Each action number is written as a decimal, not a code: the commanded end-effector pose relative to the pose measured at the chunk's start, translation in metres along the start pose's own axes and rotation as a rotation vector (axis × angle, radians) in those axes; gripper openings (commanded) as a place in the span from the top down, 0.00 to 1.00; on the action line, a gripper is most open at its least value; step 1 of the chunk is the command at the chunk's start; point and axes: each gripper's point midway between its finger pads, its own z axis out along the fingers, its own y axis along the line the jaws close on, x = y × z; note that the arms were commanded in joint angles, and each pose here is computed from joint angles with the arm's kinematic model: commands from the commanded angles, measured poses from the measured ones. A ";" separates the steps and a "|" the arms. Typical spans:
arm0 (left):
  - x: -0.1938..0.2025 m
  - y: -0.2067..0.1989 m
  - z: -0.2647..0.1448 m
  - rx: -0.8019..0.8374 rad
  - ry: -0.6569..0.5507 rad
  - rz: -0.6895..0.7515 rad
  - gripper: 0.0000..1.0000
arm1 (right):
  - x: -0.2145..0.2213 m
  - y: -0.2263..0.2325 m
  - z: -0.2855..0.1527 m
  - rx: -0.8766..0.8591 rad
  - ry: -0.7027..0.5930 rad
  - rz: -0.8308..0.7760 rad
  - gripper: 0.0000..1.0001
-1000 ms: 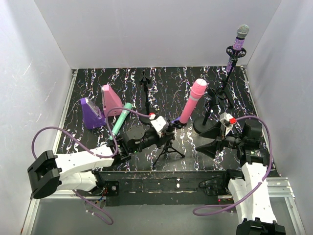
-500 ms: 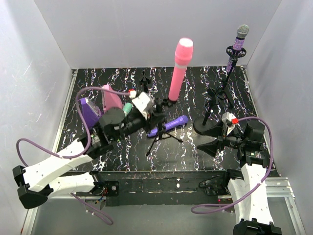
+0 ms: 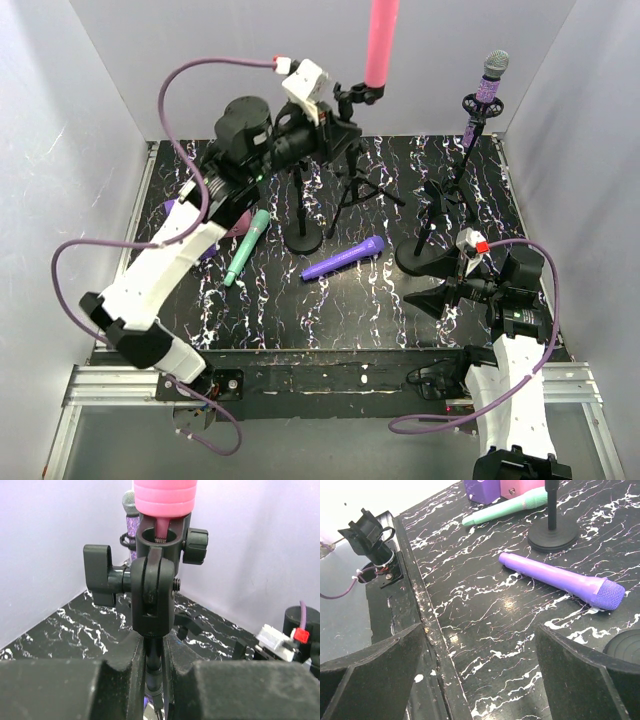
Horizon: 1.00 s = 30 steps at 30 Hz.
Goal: Attach the microphones to the stand
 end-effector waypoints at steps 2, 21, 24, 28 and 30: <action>-0.077 0.015 0.007 0.023 -0.197 0.029 1.00 | -0.004 -0.001 0.000 -0.003 -0.013 -0.034 0.03; -0.038 0.157 0.071 -0.083 -0.285 0.186 1.00 | -0.006 -0.001 -0.002 -0.008 -0.029 -0.030 0.02; -0.024 0.170 0.069 -0.050 -0.277 0.210 1.00 | -0.007 -0.001 -0.003 -0.011 -0.032 -0.030 0.02; 0.003 0.183 0.069 -0.005 -0.253 0.208 1.00 | -0.007 -0.001 -0.003 -0.014 -0.036 -0.025 0.02; 0.016 0.190 0.067 0.003 -0.249 0.211 1.00 | -0.007 0.000 -0.004 -0.019 -0.038 -0.028 0.02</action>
